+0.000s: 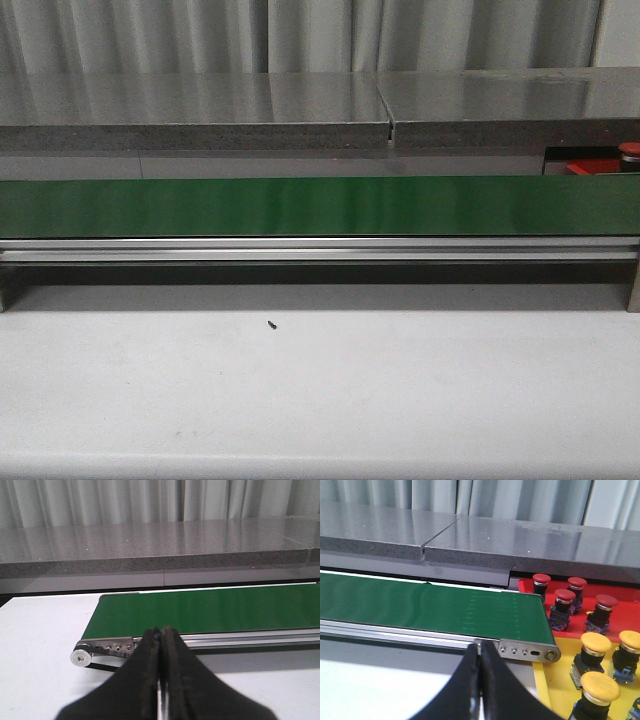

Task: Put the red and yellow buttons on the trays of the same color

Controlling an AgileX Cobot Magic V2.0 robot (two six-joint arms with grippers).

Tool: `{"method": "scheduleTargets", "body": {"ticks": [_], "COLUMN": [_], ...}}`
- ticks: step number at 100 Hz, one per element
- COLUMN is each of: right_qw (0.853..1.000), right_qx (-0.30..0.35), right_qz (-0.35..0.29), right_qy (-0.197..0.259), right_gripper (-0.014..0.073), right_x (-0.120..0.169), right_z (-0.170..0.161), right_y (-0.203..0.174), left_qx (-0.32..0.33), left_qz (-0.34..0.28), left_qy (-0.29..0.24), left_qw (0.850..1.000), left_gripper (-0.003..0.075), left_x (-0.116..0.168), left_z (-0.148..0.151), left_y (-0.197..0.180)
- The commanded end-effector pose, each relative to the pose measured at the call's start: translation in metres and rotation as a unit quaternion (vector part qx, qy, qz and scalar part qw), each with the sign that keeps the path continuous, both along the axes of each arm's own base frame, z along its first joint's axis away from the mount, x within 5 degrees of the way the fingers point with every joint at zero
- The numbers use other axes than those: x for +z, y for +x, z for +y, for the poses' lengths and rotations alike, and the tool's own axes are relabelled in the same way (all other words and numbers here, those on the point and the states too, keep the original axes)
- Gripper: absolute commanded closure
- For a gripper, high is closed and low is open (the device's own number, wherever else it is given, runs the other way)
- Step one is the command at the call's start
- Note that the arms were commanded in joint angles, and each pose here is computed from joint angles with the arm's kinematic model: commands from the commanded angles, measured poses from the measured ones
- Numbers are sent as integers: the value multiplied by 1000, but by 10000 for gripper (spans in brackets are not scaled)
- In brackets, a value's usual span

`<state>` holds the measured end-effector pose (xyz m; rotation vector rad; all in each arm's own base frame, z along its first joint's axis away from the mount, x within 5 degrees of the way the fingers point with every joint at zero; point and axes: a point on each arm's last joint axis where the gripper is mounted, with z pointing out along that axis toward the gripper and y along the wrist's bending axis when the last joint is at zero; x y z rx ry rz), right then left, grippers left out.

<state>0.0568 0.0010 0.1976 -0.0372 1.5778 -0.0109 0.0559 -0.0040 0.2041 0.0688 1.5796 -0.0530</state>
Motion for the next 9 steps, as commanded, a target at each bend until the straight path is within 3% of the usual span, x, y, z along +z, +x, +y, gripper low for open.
{"method": "scheduleTargets", "body": {"ticks": [1, 9], "right_qw": [999, 999], "right_qx": [-1, -1], "right_qz": [-52, -52], "right_qy": [-6, -6], "right_gripper": [694, 694], "right_x": [9, 9], "right_z": [0, 0], "right_y": [-2, -2], "left_qx": [-7, -7], "left_qz": [-56, -56], "left_qy": [-10, -10], "left_qw": [998, 998], "left_gripper": [739, 739], "left_x": [7, 7], "left_z": [-1, -1], "left_y": [-3, -3]}}
